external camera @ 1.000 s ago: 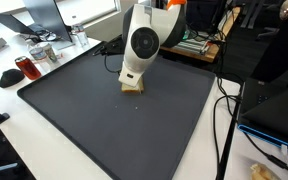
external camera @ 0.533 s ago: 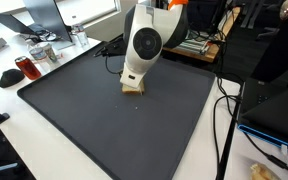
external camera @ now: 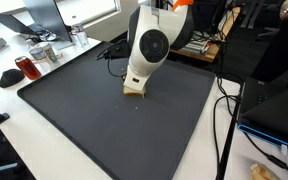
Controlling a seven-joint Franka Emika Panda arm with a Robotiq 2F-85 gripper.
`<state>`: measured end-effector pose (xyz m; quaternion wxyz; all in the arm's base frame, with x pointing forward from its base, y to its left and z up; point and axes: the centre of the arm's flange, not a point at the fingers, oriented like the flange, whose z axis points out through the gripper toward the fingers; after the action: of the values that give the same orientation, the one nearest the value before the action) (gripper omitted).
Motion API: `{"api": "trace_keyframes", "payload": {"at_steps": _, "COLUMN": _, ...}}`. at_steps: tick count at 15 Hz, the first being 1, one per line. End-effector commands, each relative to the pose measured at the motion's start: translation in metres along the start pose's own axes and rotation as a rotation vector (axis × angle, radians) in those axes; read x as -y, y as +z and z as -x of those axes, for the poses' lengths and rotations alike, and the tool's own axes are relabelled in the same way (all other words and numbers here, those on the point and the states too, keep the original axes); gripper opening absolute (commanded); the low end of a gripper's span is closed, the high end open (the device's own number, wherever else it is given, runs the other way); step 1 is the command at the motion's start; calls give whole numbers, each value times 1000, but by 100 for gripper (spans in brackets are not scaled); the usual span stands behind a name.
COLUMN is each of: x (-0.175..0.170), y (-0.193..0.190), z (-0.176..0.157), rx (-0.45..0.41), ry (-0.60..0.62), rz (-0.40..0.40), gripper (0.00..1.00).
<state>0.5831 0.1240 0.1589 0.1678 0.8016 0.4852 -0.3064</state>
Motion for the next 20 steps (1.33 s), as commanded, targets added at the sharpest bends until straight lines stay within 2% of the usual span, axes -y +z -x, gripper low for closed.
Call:
{"api": "trace_keyframes", "payload": {"at_steps": 1, "x": 0, "y": -3, "z": -35, "rx": -41, "ry": -29, "rz": -18, "gripper": 1}}
{"api": "trace_keyframes", "payload": {"at_steps": 9, "x": -8, "y": -23, "z": -31, "rx": -72, "ry": -12, "rz": -3, "gripper": 1}}
{"api": "trace_keyframes", "payload": {"at_steps": 16, "x": -16, "y": -51, "z": -1, "rx": -86, "ry": 26, "rz": -10, "gripper": 1}}
{"api": "trace_keyframes", "payload": {"at_steps": 20, "x": -13, "y": -62, "z": 20, "rx": -122, "ry": 56, "rz": -16, "gripper": 1}}
